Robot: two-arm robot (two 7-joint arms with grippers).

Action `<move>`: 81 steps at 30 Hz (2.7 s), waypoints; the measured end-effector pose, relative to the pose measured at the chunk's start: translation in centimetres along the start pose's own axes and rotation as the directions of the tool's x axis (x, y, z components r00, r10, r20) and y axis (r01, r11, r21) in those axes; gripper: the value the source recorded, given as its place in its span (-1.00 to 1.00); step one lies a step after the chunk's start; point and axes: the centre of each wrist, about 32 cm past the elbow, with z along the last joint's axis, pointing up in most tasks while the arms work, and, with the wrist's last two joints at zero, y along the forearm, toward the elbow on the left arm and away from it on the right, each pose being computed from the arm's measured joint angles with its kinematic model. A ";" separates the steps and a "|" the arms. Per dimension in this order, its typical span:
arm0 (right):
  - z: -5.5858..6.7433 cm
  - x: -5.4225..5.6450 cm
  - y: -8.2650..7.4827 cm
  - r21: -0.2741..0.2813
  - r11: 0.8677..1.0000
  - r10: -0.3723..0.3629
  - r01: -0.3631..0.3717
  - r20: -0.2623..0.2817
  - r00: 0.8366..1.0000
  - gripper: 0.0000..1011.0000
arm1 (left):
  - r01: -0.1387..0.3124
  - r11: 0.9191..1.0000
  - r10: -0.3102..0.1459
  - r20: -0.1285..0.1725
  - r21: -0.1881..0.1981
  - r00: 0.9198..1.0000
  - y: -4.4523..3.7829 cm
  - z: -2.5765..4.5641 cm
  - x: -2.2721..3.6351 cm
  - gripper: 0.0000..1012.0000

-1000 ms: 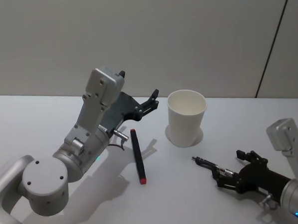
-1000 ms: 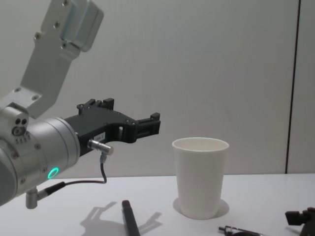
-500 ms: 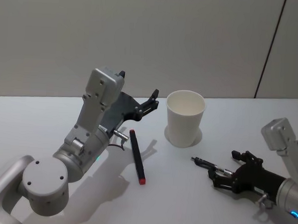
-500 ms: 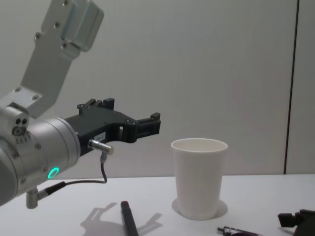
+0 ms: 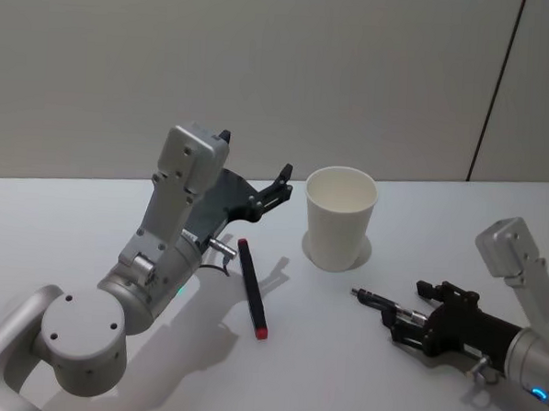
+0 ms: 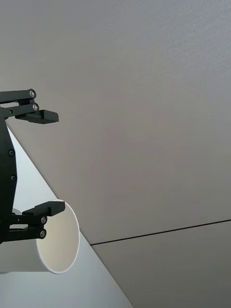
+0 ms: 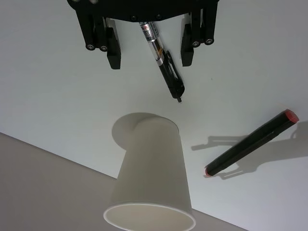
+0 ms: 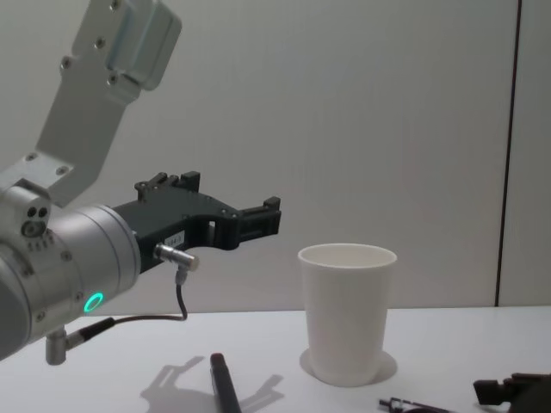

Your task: Place the pen into the pen holder.

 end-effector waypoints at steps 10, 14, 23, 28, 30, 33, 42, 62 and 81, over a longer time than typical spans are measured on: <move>0.0 0.0 0.1 -0.001 1.000 0.001 -0.001 0.000 1.000 0.44 | 0.000 1.000 0.000 0.000 0.000 1.000 0.00 0.00 0.00 0.98; 0.1 0.0 0.1 0.001 1.000 0.004 -0.004 -0.008 1.000 0.37 | 0.000 1.000 0.000 0.000 0.000 1.000 0.00 0.00 0.00 0.98; 0.3 0.0 0.2 0.007 1.000 0.008 -0.008 -0.019 1.000 0.16 | 0.000 1.000 0.000 0.000 0.000 1.000 0.00 0.00 0.00 0.98; 0.5 0.0 0.2 0.012 1.000 0.010 -0.009 -0.023 1.000 -0.12 | 0.000 1.000 0.000 0.000 0.000 1.000 0.00 0.00 0.00 0.98; 0.5 0.0 0.2 0.013 1.000 0.010 -0.009 -0.024 1.000 -0.20 | 0.000 1.000 0.000 0.000 0.000 1.000 0.00 0.00 0.00 0.98; 0.6 0.0 0.2 0.012 1.000 0.009 -0.008 -0.025 1.000 -0.40 | 0.000 1.000 0.000 0.000 0.000 1.000 0.00 0.00 0.00 0.98; 0.7 0.0 0.2 0.019 1.000 0.009 -0.008 -0.026 1.000 -0.73 | 0.000 1.000 0.000 0.000 0.000 1.000 0.00 0.00 0.00 0.98; 0.7 0.3 -0.1 0.098 0.993 -0.060 0.065 -0.049 0.997 -0.73 | 0.000 1.000 0.000 0.000 0.000 1.000 0.00 0.00 0.00 0.98; 2.6 1.8 -2.0 0.408 0.882 -0.188 0.236 -0.155 0.970 -0.73 | 0.000 1.000 0.000 0.000 0.000 1.000 0.00 0.00 0.00 0.98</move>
